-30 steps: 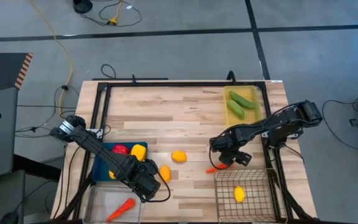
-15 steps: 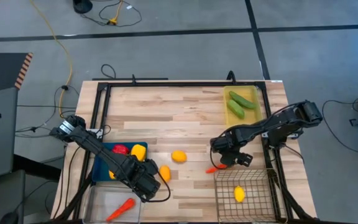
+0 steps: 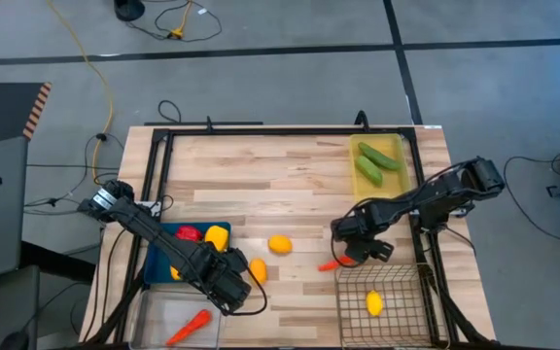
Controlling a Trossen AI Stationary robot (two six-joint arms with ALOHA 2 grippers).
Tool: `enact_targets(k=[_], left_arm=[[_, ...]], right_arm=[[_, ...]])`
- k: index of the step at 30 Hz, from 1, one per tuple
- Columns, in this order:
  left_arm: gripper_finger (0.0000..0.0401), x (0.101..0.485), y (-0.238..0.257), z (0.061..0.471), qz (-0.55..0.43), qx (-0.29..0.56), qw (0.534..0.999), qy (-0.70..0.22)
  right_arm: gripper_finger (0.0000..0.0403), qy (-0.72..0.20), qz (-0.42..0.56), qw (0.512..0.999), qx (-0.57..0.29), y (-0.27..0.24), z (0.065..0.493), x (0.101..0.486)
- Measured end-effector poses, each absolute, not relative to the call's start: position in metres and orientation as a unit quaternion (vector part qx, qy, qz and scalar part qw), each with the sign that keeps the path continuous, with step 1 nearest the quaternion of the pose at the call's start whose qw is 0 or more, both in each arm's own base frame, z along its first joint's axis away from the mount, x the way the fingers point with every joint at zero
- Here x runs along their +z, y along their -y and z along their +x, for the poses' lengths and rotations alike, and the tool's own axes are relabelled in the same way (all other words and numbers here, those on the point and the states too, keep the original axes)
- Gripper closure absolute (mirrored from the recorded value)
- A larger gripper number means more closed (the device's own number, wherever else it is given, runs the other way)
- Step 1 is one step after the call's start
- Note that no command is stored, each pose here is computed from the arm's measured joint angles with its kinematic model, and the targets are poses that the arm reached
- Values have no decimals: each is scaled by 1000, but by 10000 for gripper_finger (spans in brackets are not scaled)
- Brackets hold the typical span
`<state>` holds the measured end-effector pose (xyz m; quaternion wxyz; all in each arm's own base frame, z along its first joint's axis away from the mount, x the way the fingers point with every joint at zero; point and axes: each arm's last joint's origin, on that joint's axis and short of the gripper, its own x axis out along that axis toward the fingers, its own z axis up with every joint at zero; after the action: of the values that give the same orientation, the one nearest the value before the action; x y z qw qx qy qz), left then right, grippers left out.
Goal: Sort produce into baskets
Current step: Put the orange carrot into the transparent bin
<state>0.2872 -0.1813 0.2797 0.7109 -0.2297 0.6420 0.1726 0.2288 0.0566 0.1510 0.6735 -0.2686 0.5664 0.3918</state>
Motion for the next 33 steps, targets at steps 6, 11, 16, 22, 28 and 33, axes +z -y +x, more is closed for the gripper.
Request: enact_targets(k=[6, 11, 16, 22, 28, 33], left_arm=[[156, 280, 181, 288, -228, 175, 713, -640], [156, 280, 180, 288, -228, 176, 714, -638], [156, 280, 180, 288, -227, 177, 714, -638], [156, 280, 180, 288, -227, 177, 714, -638], [156, 280, 180, 288, -227, 177, 714, -638], [156, 280, 180, 288, -227, 177, 714, -638]], right_arm=[[122, -562, -257, 688, 381, -58, 230, 148], [122, -556, -253, 698, 374, -59, 232, 149], [122, -554, -246, 699, 379, -59, 232, 149], [122, -546, -246, 705, 380, -60, 234, 149], [126, -545, -246, 705, 381, -60, 234, 149], [155, -545, -246, 705, 381, -60, 234, 149]])
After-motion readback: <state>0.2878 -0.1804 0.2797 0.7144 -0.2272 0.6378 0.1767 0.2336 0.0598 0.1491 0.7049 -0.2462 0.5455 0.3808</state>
